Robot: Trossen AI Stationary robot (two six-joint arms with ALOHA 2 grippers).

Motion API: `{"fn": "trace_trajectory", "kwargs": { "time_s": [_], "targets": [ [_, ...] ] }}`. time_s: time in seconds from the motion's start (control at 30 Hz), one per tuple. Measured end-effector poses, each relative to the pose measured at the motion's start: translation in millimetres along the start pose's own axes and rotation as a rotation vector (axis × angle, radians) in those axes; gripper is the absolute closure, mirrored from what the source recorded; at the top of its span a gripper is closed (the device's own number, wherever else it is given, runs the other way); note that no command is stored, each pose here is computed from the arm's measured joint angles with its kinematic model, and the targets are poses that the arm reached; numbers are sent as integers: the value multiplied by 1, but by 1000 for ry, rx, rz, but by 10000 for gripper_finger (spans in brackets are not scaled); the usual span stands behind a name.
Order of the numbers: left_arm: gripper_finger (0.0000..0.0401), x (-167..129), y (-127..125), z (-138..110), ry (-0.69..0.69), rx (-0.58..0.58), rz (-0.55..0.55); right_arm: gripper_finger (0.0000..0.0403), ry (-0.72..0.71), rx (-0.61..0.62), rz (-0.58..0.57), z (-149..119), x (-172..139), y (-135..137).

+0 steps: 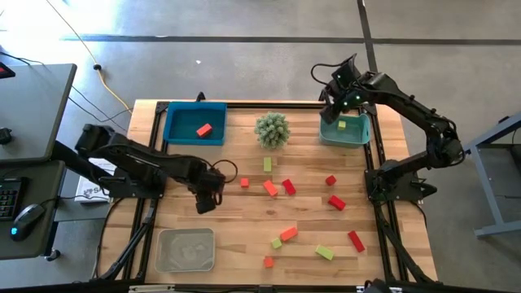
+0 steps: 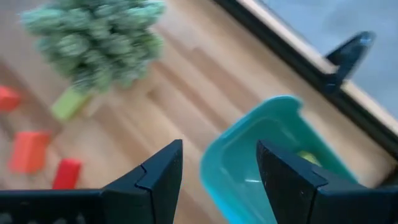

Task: Sort & place blocks by color
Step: Put the red block into the white bin

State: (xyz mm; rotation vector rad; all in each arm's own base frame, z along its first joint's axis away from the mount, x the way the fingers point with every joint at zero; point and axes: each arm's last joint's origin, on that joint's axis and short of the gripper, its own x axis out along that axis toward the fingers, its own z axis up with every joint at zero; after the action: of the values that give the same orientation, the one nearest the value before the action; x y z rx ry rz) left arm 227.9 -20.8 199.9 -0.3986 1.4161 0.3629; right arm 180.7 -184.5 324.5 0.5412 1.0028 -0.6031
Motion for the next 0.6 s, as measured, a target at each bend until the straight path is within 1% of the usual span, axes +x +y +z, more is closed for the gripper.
{"fn": "trace_trajectory", "kwargs": {
  "time_s": [0.13,0.23,0.4,0.6],
  "targets": [
    [300,-23,-11,1,-60,-45,-57,210,28,-21,52,-3,1,7],
    [300,-40,-21,1,-84,-41,-87,210,77,-48,67,-7,2,14],
    [300,-66,-38,-5,-93,24,-113,210,162,-36,88,-17,3,33],
    [300,-79,-55,-22,-75,117,-124,210,212,-8,120,-26,4,66]
  ]
}}
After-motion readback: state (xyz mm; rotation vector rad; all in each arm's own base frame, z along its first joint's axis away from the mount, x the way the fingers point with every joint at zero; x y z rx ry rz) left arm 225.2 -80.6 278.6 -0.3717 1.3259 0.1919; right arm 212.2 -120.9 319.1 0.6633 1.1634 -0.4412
